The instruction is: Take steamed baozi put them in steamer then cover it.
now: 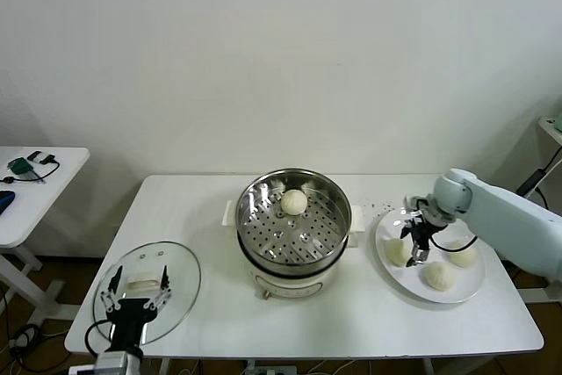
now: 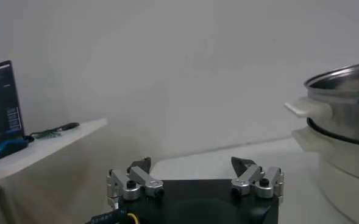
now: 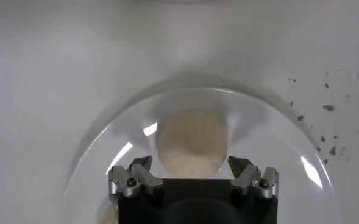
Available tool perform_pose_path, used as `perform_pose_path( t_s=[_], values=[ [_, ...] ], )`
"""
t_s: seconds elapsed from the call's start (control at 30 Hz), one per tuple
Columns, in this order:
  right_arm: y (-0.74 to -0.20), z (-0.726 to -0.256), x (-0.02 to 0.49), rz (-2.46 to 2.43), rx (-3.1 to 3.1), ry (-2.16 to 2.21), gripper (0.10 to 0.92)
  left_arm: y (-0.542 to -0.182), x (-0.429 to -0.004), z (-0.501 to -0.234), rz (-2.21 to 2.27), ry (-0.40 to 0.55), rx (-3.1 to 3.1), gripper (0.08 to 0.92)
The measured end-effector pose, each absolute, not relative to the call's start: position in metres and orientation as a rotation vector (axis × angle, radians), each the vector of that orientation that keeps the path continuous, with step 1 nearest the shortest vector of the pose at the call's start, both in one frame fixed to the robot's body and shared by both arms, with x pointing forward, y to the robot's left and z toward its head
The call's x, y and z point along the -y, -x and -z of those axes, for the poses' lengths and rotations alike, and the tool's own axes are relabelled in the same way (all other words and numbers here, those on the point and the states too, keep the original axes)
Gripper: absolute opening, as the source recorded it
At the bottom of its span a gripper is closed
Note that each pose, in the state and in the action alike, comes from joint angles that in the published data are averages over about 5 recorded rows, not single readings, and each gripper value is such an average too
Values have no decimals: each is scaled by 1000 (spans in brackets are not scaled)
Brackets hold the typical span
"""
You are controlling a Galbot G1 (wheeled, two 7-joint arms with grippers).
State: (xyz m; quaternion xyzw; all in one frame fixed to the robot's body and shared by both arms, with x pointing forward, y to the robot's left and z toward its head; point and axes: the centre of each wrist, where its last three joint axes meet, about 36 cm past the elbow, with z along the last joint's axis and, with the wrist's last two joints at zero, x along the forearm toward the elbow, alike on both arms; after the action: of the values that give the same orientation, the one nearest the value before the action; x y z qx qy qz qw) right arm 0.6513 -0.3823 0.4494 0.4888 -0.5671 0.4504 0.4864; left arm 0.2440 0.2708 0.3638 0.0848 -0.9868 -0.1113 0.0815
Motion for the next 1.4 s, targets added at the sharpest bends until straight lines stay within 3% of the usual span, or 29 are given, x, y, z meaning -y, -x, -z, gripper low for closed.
perform_pose_path(
  t_s=[0.23, 0.53, 0.9, 1.17, 1.4],
  values=[
    [-653, -449, 380, -1091, 1379, -1195, 713, -244, -270, -365, 332, -270, 2948, 823],
    [-655, -475, 387, -1101, 1405, -1190, 687, -243, -271, -368, 331, -285, 2950, 823],
    [-684, -600, 371, -1186, 1508, -1216, 687, -241, -269, -371, 331, -263, 2957, 823],
    [-697, -694, 316, -1249, 1584, -1292, 687, -242, -265, -378, 334, -231, 2973, 823],
    [-698, -725, 248, -1282, 1598, -1373, 687, -242, -262, -382, 340, -199, 2979, 823]
  ],
)
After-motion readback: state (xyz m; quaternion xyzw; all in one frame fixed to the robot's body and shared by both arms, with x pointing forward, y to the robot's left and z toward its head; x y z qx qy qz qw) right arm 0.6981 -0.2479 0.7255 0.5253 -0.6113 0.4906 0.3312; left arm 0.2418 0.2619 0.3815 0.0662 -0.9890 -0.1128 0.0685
